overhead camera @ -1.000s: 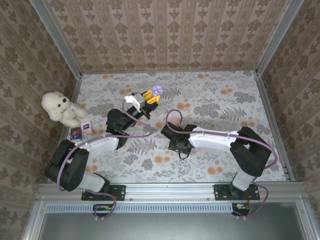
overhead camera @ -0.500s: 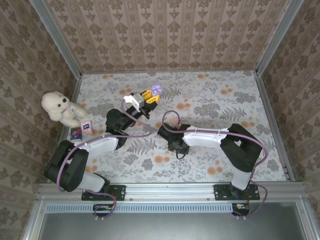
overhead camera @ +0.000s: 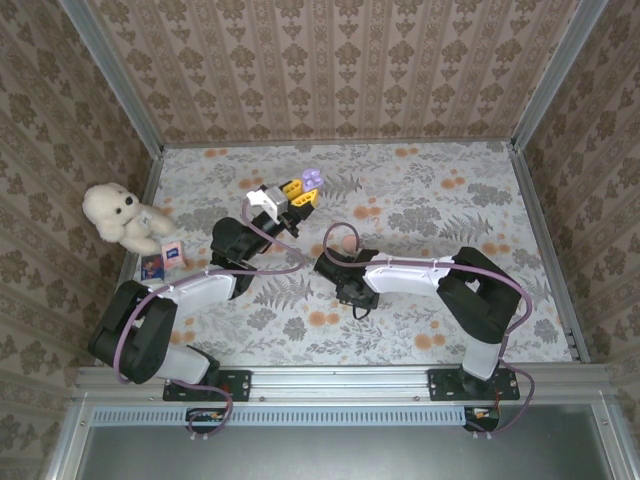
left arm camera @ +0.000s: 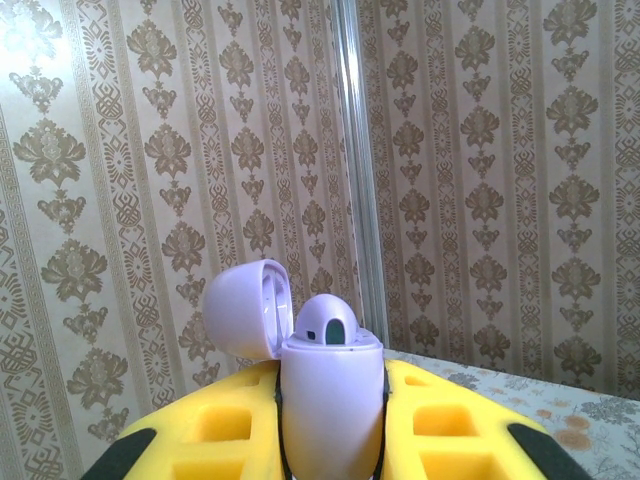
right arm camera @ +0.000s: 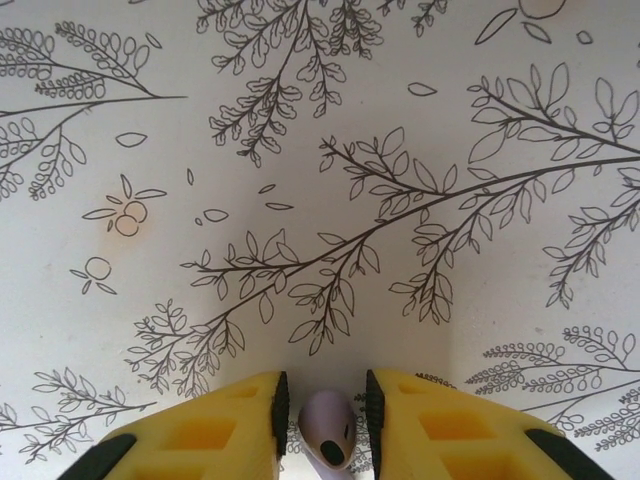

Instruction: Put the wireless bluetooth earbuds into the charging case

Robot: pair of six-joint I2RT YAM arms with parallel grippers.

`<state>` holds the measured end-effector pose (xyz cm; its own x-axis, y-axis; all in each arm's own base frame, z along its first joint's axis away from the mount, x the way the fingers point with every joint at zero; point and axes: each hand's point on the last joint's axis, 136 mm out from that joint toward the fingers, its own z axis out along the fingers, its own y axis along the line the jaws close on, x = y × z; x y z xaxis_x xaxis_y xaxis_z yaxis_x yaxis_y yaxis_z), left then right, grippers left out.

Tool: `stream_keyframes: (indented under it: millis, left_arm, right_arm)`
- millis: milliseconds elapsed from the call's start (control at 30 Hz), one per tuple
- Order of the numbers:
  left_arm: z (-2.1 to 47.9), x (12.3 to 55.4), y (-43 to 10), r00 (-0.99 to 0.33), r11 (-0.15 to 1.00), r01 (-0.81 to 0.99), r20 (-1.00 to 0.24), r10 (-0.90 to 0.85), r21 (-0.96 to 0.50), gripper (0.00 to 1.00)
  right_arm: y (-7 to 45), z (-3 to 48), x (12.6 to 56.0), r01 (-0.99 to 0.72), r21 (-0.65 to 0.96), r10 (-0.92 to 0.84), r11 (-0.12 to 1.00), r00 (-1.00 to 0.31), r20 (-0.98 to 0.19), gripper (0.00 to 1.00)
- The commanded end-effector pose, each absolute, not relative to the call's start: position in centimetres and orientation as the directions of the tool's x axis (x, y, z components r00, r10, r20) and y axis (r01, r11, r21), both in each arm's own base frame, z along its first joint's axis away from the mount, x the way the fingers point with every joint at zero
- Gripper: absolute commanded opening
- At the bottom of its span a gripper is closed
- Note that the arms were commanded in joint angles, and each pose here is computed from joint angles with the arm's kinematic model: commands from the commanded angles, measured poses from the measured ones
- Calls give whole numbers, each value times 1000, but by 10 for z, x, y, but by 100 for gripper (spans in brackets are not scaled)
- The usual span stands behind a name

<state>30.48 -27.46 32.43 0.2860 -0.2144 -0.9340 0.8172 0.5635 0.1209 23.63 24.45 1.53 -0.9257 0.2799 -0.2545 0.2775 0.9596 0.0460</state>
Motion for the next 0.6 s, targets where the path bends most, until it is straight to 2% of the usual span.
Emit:
stream_keyframes:
  millis: [0, 400, 567]
  left_arm:
    - [339, 298, -268, 329, 570, 809, -913, -243, 140, 0]
    - [340, 299, -269, 328, 568, 812, -912, -247, 138, 0]
    - [341, 299, -269, 329, 567, 812, -911, -249, 139, 0]
  right_arm:
    - [243, 9, 232, 288, 19, 283, 958, -926, -251, 30]
    - [247, 15, 231, 273, 46, 275, 961, -923, -267, 16]
    - [244, 29, 235, 276, 78, 287, 958, -908, -305, 15]
